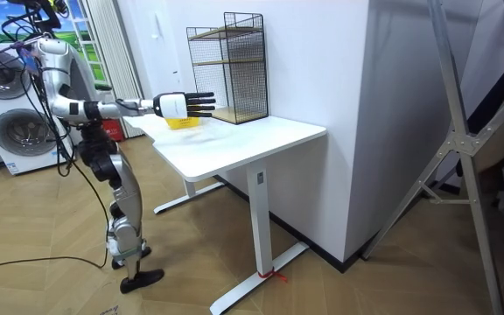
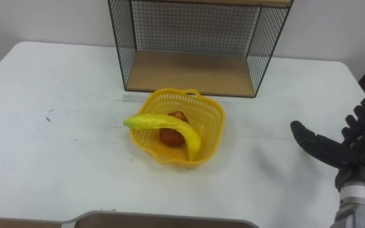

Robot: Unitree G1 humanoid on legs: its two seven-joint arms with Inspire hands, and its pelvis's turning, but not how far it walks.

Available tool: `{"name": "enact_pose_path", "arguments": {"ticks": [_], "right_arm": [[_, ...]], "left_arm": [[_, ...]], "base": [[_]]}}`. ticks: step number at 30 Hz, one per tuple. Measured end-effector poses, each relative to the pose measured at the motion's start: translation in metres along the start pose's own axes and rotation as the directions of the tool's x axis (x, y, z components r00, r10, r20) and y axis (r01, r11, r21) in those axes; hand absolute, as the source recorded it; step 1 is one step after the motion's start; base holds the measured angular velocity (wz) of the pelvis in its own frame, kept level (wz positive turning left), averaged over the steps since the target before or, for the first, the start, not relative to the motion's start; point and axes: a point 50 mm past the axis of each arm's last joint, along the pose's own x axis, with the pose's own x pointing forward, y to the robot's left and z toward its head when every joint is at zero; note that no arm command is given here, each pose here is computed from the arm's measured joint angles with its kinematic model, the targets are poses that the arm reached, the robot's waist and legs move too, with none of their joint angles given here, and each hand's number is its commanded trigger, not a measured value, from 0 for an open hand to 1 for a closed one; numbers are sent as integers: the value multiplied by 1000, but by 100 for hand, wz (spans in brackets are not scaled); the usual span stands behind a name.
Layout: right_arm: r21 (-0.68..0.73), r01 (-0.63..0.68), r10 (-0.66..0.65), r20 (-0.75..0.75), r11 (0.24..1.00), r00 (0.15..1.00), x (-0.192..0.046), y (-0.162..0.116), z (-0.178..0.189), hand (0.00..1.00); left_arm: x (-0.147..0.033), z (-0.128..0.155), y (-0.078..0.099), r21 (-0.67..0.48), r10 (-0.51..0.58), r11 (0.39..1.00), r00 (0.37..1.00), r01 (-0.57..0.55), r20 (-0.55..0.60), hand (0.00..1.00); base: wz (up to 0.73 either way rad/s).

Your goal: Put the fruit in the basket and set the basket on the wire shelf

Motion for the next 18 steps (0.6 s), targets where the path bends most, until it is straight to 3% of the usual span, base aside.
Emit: {"name": "enact_pose_path", "arguments": {"ticks": [5, 10, 15, 18], "right_arm": [[-2, -9, 9, -6, 1000, 1000, -1, 0, -1, 0], [31, -71, 72, -24, 997, 997, -4, 10, -8, 0], [110, -172, 176, -25, 979, 984, -2, 29, -8, 0], [161, -265, 273, -29, 951, 962, -6, 48, -13, 0]], "left_arm": [[2, 15, -8, -76, -25, 997, 999, 27, 37, 0], [-17, 10, -28, -159, -231, 963, 970, 218, -69, 0], [-51, 3, -53, -262, -515, 844, 844, 468, -150, 0], [-79, 3, -70, -334, -694, 705, 704, 625, -148, 0]], "base": [[0], [0], [-1], [-6]]}}
